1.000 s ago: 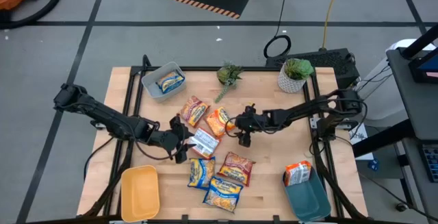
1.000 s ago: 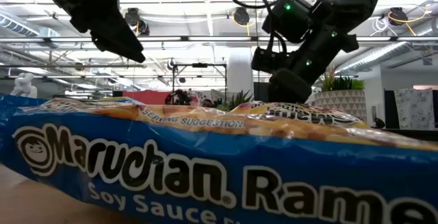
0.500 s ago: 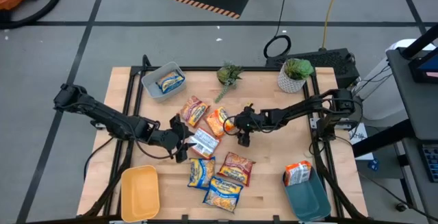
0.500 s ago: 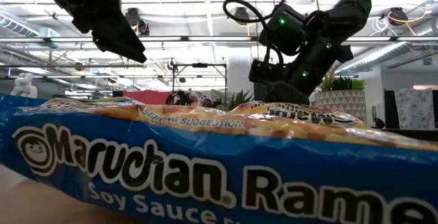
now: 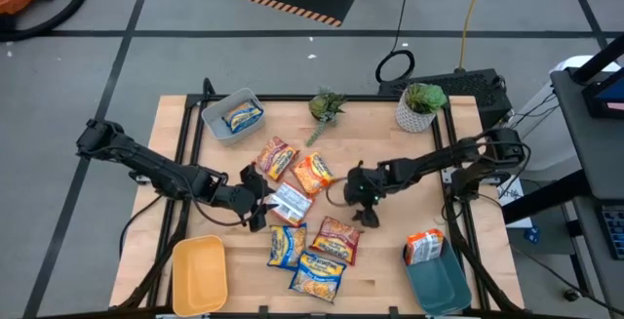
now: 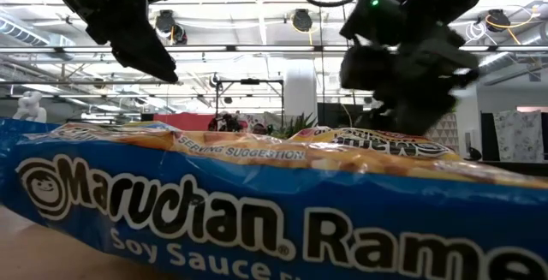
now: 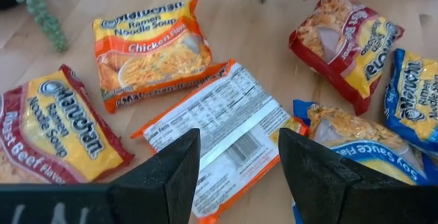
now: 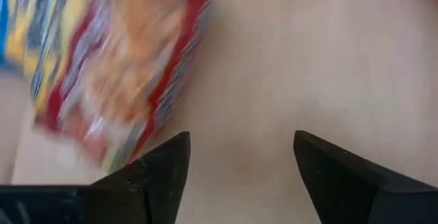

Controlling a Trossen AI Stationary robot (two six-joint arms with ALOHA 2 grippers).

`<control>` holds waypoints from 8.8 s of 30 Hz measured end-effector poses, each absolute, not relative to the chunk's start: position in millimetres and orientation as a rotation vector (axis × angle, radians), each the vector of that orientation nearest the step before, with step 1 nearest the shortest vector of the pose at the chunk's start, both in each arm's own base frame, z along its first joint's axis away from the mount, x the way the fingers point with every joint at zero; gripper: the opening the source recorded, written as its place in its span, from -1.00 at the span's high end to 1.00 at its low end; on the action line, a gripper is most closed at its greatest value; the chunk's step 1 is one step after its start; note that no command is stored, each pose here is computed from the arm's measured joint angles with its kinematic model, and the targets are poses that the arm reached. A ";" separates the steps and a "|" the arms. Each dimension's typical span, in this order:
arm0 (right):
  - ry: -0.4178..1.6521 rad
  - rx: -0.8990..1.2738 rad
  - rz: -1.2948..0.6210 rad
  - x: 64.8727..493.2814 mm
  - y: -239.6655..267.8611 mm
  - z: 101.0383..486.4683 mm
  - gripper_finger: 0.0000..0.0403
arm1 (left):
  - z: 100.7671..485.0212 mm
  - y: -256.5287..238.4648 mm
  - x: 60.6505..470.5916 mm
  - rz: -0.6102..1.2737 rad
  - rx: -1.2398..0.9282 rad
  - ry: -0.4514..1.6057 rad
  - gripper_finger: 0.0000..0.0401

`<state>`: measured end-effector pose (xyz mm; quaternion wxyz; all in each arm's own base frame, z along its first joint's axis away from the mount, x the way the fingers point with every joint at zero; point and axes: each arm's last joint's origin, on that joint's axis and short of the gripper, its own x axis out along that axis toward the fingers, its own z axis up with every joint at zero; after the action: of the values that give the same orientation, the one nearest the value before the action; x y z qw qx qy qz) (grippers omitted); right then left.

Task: Sort Maruchan noodles
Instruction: Put the bottom red noodle pack into the yellow bin

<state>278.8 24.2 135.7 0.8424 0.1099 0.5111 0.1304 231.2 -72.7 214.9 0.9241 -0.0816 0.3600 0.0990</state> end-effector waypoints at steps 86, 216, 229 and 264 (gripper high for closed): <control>0.646 -0.316 -0.034 255.0 66.5 240.7 1.00 | 227.8 -71.0 241.2 0.318 -0.133 0.534 -0.01; 0.187 -0.611 -0.585 217.2 117.0 317.9 0.32 | 273.3 -110.7 142.1 -0.205 -0.434 0.852 0.28; 0.174 -0.572 -0.584 217.3 117.0 317.9 0.32 | 260.1 -134.9 114.4 -0.196 -0.568 1.111 0.28; 0.176 -0.570 -0.582 217.4 117.1 317.1 0.32 | 218.6 -183.0 78.4 0.018 -0.498 1.379 0.28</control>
<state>217.4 117.1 317.1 0.9145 -0.2766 0.0857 -0.2826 78.4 -183.0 218.6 0.7433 -0.2271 0.6292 0.0080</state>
